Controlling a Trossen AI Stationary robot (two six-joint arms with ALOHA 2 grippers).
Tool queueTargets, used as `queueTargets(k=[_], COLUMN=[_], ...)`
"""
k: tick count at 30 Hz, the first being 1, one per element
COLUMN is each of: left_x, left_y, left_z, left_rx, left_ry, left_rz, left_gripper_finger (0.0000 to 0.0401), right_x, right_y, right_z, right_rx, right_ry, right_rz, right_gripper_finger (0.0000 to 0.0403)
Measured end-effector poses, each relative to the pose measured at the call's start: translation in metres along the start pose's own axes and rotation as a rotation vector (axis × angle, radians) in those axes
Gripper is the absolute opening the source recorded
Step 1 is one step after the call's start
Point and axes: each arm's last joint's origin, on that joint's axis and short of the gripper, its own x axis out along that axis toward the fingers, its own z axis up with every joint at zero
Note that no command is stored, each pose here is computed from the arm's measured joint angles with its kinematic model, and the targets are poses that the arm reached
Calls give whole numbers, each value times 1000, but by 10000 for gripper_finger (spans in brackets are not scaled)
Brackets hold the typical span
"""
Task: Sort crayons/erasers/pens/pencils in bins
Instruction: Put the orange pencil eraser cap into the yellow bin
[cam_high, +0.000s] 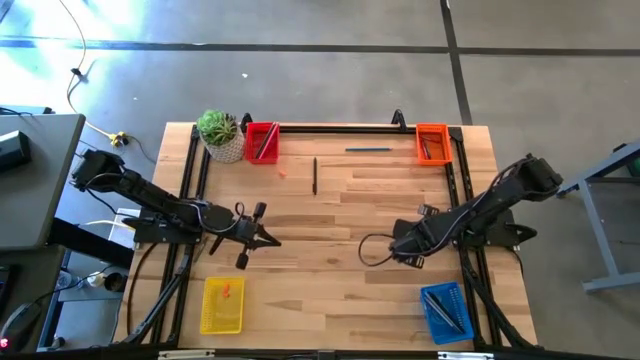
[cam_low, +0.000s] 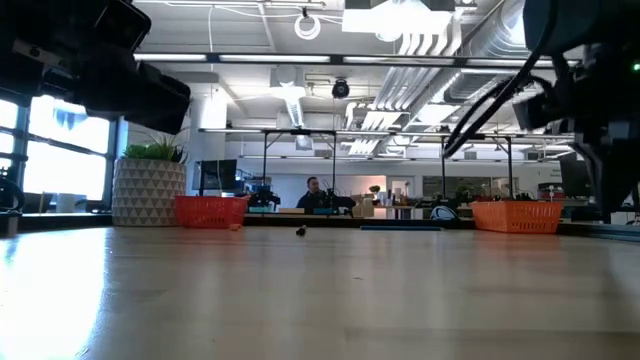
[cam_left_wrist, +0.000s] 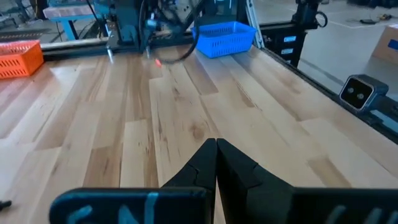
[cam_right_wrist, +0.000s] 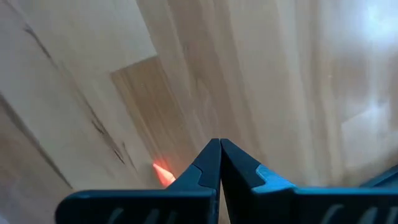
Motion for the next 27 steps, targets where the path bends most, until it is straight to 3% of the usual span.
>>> queueTargets(k=[8, 18, 27], left_x=[2, 4, 4], left_y=[0, 0, 0], left_z=[-2, -3, -3], left_rx=[3, 10, 10], left_ry=[8, 5, 5], left_rz=[0, -1, -1], left_gripper_finger=[0, 0, 1], right_x=[17, 14, 13], right_y=[-1, 12, 16], right_z=[-5, -17, -20], right_rx=[35, -54, -86], right_ry=[81, 82, 51], right_rz=[113, 133, 115], right_gripper_finger=[14, 140, 131])
